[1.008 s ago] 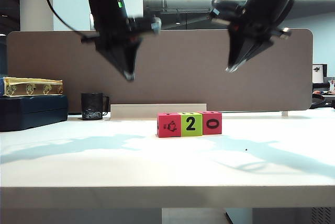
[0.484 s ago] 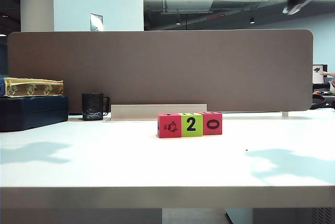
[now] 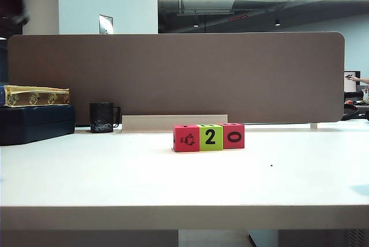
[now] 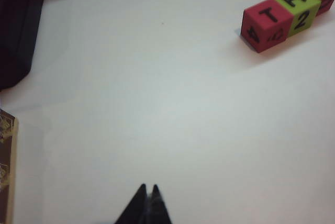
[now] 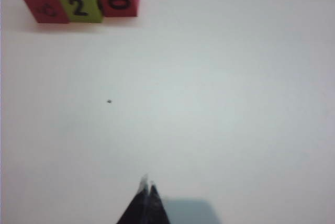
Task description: Select the appropriate blocks from the scattered letter blocks on the table and arrange them in a row to spell out "THU".
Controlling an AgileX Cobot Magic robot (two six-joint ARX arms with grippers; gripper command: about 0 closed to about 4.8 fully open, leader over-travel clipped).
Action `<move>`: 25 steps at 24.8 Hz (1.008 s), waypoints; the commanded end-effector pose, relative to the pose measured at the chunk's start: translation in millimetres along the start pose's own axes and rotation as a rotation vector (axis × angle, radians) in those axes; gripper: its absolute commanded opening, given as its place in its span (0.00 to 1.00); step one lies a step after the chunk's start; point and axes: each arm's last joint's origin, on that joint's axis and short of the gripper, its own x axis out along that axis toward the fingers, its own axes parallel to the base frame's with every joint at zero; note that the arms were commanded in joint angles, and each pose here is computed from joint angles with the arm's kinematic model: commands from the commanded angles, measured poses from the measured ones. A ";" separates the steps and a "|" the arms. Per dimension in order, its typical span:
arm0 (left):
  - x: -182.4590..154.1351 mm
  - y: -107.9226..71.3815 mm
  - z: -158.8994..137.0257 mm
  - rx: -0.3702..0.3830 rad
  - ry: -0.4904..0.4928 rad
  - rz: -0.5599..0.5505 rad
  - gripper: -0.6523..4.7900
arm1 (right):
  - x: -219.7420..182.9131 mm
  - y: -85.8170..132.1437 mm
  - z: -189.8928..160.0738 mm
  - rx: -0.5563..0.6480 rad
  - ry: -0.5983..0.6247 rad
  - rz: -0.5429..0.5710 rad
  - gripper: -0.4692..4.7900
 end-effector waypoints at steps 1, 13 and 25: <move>-3.0 -0.5 -36.1 -0.072 -0.060 0.018 0.11 | -1.6 -3.1 -12.3 0.056 -0.126 -0.020 0.08; -10.1 0.4 -52.5 -0.088 -0.093 0.013 0.11 | -1.8 -5.3 -22.7 0.059 -0.137 -0.060 0.08; -8.5 2.0 -51.7 -0.006 -0.118 0.083 0.11 | -1.8 -5.3 -22.7 0.059 -0.137 -0.060 0.08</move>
